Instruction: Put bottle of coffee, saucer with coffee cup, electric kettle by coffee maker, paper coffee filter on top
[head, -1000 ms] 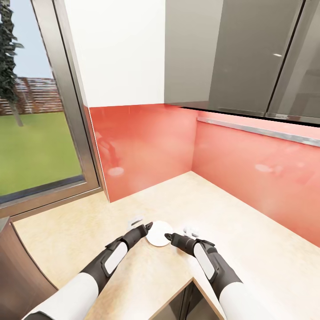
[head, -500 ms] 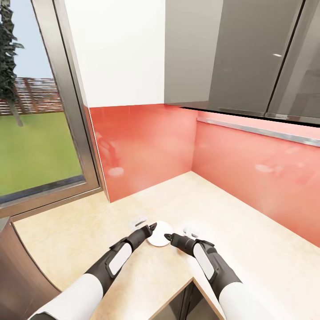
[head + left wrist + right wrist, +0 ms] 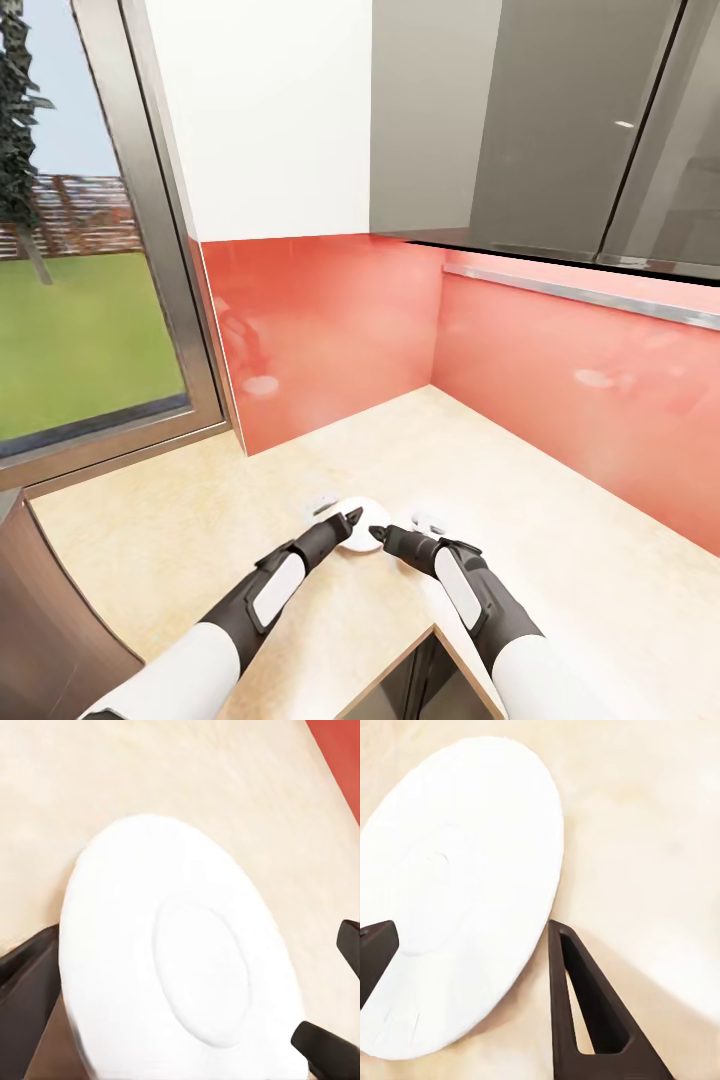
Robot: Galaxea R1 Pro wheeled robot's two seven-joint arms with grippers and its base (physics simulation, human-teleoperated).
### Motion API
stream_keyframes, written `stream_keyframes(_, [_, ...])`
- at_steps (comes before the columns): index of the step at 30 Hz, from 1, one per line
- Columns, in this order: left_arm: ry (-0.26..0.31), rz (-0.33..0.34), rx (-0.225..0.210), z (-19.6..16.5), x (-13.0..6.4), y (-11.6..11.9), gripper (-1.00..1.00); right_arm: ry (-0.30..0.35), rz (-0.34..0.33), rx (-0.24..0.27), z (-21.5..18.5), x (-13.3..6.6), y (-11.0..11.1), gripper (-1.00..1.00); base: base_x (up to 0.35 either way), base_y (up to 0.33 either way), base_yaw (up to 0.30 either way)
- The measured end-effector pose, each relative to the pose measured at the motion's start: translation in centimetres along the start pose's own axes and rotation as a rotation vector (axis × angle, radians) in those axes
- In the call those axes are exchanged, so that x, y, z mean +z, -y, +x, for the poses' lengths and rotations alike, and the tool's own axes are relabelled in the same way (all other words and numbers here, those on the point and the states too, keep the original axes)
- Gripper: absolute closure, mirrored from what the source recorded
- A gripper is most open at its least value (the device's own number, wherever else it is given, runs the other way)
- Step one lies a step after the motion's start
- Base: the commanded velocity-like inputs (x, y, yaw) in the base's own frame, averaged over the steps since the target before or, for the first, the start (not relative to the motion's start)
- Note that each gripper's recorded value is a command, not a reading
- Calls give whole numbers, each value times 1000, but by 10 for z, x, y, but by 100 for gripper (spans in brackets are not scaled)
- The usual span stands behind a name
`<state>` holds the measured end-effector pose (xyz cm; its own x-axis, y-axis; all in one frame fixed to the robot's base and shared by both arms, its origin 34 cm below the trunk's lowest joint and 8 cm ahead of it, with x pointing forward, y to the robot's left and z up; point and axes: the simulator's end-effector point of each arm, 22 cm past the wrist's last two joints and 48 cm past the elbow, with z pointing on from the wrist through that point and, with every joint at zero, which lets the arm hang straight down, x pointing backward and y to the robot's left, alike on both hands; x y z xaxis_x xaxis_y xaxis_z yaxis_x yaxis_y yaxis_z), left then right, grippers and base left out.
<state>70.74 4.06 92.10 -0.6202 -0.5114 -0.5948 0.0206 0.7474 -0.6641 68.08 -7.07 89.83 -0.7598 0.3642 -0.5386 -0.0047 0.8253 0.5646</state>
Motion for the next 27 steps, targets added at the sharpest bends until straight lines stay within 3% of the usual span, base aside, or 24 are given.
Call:
stream_keyframes(11, [-33, -20, -12, 16, 1, -8, -100, -1, -1, 1, 0, 0, 0, -100, 0, 0, 0])
stream_keyframes(27, [-34, -11, -13, 17, 1, -5, -100, -1, -1, 1, 0, 0, 0, -100, 0, 0, 0])
